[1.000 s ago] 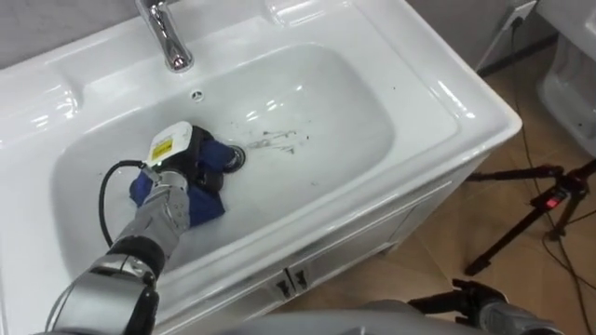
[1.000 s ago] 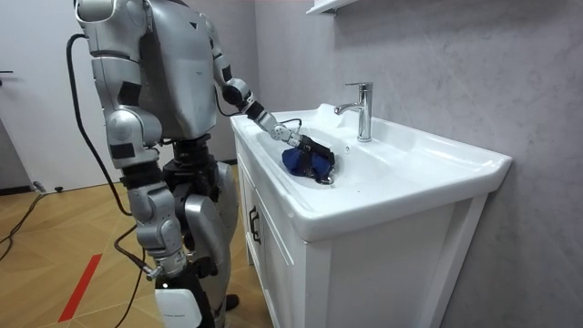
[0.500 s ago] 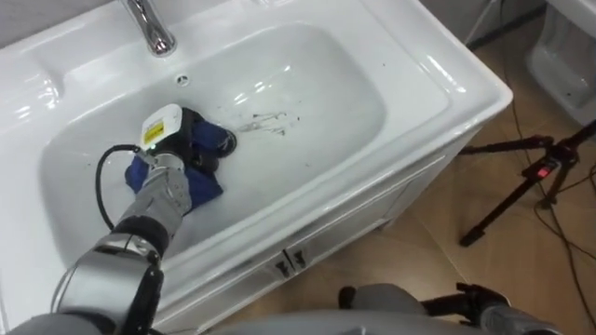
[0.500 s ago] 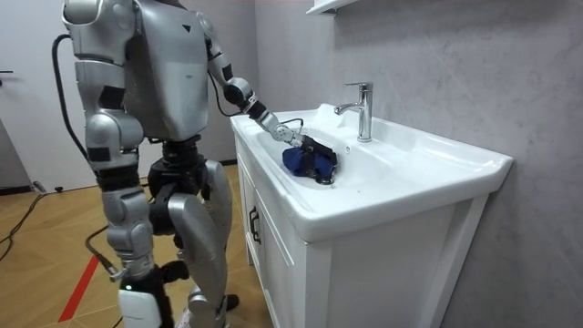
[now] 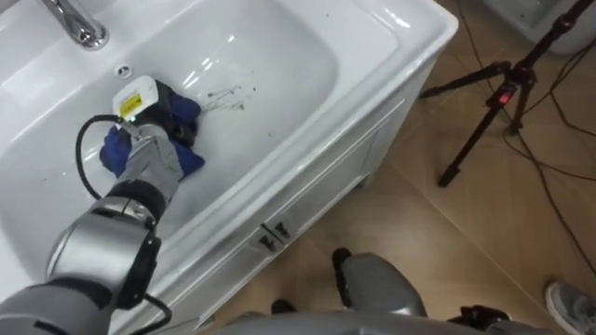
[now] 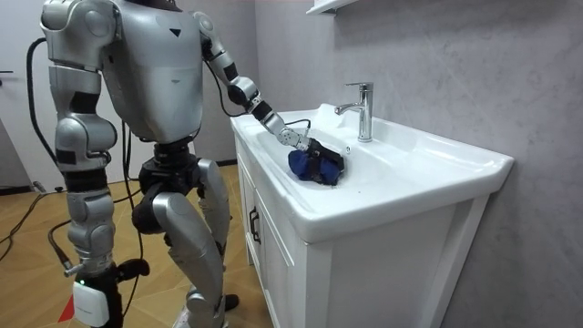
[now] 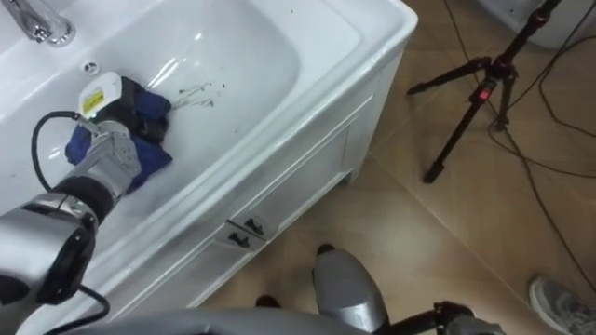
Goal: Wipe basin
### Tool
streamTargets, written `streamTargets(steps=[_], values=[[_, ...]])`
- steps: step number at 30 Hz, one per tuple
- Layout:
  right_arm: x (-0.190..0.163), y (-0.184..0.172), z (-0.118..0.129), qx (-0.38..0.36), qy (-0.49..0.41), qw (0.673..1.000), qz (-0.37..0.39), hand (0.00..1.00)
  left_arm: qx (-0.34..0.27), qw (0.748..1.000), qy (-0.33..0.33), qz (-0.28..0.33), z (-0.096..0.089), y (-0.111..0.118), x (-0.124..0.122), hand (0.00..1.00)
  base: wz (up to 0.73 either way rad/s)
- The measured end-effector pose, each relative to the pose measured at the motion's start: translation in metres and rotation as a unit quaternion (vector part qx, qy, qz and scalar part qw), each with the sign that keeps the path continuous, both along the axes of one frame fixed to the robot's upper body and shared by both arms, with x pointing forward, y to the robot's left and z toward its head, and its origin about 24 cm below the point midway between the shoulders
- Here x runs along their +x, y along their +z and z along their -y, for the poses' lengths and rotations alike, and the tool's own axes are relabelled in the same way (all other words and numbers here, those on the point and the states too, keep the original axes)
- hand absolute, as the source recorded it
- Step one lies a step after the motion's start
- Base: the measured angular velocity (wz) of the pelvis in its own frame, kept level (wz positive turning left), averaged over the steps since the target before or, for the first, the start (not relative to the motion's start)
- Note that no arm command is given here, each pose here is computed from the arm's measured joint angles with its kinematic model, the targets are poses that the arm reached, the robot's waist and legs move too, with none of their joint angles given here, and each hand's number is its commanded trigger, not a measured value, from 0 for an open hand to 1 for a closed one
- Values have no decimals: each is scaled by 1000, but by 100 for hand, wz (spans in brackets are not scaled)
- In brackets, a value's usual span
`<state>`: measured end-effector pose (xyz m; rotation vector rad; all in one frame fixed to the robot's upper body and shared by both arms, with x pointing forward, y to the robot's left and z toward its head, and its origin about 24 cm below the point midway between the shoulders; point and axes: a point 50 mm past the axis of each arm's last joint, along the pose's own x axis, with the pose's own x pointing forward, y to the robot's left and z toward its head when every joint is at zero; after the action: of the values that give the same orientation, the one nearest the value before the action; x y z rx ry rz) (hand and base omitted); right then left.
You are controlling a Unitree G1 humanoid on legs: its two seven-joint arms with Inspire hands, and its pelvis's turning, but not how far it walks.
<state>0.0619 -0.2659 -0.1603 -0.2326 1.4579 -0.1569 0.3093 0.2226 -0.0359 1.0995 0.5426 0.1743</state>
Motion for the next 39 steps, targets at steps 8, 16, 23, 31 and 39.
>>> streamTargets(steps=[8, 16, 23, 31, 39], values=[[24, 1, -9, -1, 36, 999, 28, 0, -88, 986, -69, 120, 61, 46, 44, 100, -13], [40, 3, -15, 0, 76, 996, 52, 0, -111, 978, -95, 151, 75, 56, 49, 100, -6], [47, 5, -18, 1, 83, 994, 66, 0, -112, 978, -96, 151, 76, 56, 49, 100, 0], [41, 3, -18, 0, 80, 995, 57, 0, -108, 978, -101, 149, 80, 53, 47, 100, 6], [40, 3, -18, -5, 78, 995, 56, 0, -152, 974, -76, 147, 78, 47, 42, 100, 1]])
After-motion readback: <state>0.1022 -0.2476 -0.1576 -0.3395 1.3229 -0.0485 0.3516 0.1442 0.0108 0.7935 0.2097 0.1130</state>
